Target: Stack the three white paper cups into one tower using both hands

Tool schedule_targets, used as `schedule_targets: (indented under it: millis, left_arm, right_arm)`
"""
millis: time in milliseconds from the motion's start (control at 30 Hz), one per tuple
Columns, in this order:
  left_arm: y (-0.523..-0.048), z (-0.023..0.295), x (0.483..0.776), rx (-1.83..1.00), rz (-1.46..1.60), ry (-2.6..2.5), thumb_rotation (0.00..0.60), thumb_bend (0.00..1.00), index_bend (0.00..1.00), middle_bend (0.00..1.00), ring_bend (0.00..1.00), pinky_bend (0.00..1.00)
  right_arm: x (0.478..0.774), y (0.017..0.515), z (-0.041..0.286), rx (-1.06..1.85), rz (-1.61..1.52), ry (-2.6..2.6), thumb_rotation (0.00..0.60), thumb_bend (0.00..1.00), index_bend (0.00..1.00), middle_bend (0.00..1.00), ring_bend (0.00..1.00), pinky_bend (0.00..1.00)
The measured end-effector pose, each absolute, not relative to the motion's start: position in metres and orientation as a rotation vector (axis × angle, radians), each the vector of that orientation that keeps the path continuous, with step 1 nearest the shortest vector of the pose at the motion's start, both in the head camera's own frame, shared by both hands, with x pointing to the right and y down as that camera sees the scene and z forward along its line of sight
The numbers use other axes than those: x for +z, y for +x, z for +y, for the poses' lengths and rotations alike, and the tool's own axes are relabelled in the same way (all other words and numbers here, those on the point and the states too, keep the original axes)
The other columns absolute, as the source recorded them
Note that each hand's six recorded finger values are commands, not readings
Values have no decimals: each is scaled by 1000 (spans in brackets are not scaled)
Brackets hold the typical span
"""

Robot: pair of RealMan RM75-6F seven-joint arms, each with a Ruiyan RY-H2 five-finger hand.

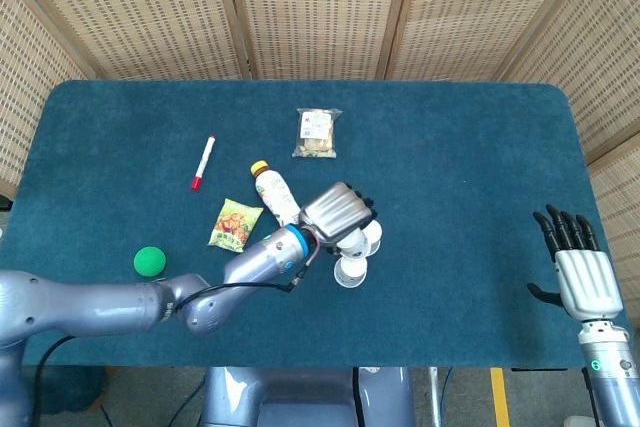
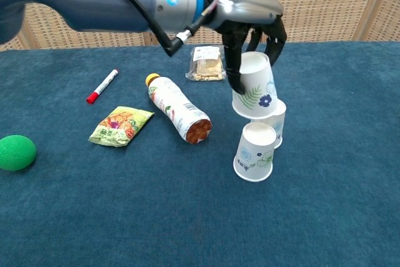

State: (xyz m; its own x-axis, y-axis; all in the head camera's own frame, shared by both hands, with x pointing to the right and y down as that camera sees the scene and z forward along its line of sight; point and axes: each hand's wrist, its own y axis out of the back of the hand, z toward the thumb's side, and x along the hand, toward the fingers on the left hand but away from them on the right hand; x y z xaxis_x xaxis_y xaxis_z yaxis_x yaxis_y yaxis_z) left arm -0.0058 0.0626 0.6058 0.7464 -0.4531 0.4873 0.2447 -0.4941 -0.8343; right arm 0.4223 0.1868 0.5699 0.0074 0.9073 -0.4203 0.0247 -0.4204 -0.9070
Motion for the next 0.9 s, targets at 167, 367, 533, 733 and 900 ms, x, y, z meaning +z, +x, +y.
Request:
schedule_targets:
  millis: [167, 367, 533, 733, 900]
  left_arm:
    - [17, 71, 615, -859, 118, -1895, 600, 73, 529, 383, 424, 407]
    - [21, 71, 613, -870, 118, -1876, 600, 73, 522, 372, 420, 399]
    - [20, 71, 615, -892, 113, -1859, 600, 30, 212, 93, 123, 197]
    - [19, 71, 610, -891, 109, -1866, 600, 0, 0, 0, 0, 0]
    - [15, 65, 592, -864, 156, -1881, 600, 0, 0, 0, 0, 0]
  right_arm:
    - [569, 426, 186, 1510, -1000, -1542, 600, 0, 0, 0, 0, 0]
    - [568, 428, 186, 1510, -1006, -1541, 600, 0, 0, 0, 0, 0]
    - [566, 428, 185, 1504, -1010, -1537, 600, 0, 0, 0, 0, 0]
    - [564, 428, 186, 1499, -1013, -1535, 600, 0, 0, 0, 0, 0]
    - [563, 425, 186, 1489, -1010, -1540, 600, 0, 0, 0, 0, 0]
